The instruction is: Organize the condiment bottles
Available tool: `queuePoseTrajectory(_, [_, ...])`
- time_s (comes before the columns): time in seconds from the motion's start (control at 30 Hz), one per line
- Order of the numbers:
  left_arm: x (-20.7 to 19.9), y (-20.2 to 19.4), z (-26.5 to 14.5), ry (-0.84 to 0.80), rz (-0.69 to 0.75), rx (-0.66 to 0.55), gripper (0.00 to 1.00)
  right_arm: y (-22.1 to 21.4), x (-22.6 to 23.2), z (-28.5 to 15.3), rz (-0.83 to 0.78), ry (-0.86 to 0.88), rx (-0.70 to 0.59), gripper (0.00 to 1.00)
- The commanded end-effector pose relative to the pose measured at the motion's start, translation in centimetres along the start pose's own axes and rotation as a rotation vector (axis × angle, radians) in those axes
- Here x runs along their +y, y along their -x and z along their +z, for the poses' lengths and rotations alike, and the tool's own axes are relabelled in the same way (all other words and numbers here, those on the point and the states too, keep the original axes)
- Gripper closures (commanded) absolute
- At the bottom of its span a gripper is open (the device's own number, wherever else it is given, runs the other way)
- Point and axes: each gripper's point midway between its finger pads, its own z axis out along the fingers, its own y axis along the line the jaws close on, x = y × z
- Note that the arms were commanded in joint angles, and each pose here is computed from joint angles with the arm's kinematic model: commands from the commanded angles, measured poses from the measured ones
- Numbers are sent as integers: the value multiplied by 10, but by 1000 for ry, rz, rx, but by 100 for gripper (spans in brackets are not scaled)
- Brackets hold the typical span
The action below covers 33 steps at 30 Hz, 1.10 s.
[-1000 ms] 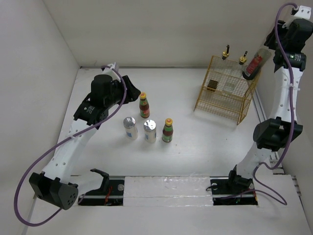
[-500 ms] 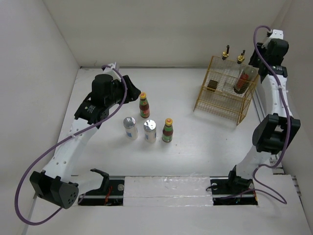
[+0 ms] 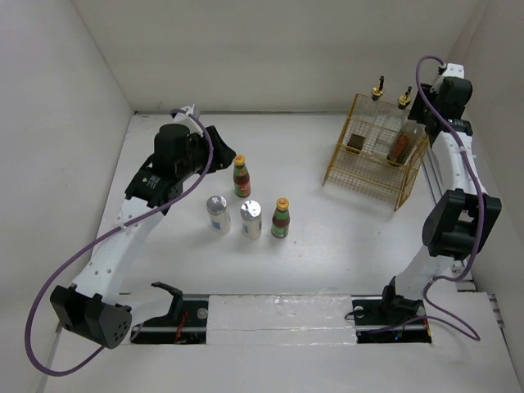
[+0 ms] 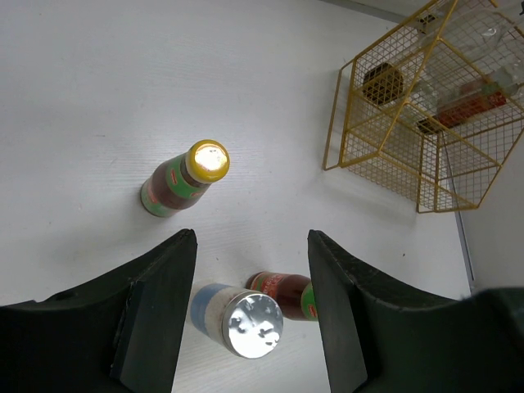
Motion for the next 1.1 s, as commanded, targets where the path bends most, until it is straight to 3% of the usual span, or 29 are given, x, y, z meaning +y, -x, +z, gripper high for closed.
queuePoseTrajectory(0.0, [-13, 19, -4, -41, 14, -55, 48, 61, 4, -26, 10, -4, -191, 47])
queuePoseTrajectory(0.07, [-13, 19, -4, -41, 14, -55, 48, 72, 3, -34, 11, -14, -209, 37])
queuePoseTrajectory(0.3, [-11, 22, -5, -24, 13, -65, 46, 128, -4, -89, 22, -54, -342, 30])
queuePoseTrajectory(0.33, [-10, 23, -5, -14, 13, -72, 46, 134, -1, -99, 23, -55, -362, 34])
queuePoseTrajectory(0.37, [-8, 26, -6, 0, 12, -78, 46, 141, 9, -109, 20, -33, -391, 44])
queuePoseTrajectory(0.4, [-7, 26, -6, 8, 12, -83, 54, 144, 18, -125, 27, -11, -415, 72])
queuePoseTrajectory(0.47, [-4, 34, -10, 37, 11, -104, 74, 141, 64, -141, 10, 100, -430, 94])
queuePoseTrajectory(0.53, [-2, 41, -15, 65, 10, -121, 100, 119, 111, -149, -16, 218, -398, 100])
queuePoseTrajectory(0.63, [-6, 65, -26, 92, 8, -185, 100, 72, 221, -172, -85, 496, -315, 99])
queuePoseTrajectory(0.73, [-7, 83, -40, 123, 13, -235, 80, 31, 313, -211, -154, 770, -251, 80])
queuePoseTrajectory(0.77, [-4, 82, -40, 141, 13, -231, 73, 13, 334, -213, -191, 827, -218, 56])
queuePoseTrajectory(0.8, [1, 83, -45, 170, 0, -244, 65, -1, 352, -222, -210, 893, -193, 44])
queuePoseTrajectory(0.87, [2, 85, -51, 178, -23, -259, 64, -34, 391, -233, -268, 991, -138, 24])
queuePoseTrajectory(1.07, [8, 73, -74, 169, -78, -283, 58, -96, 454, -238, -407, 1067, -30, 11])
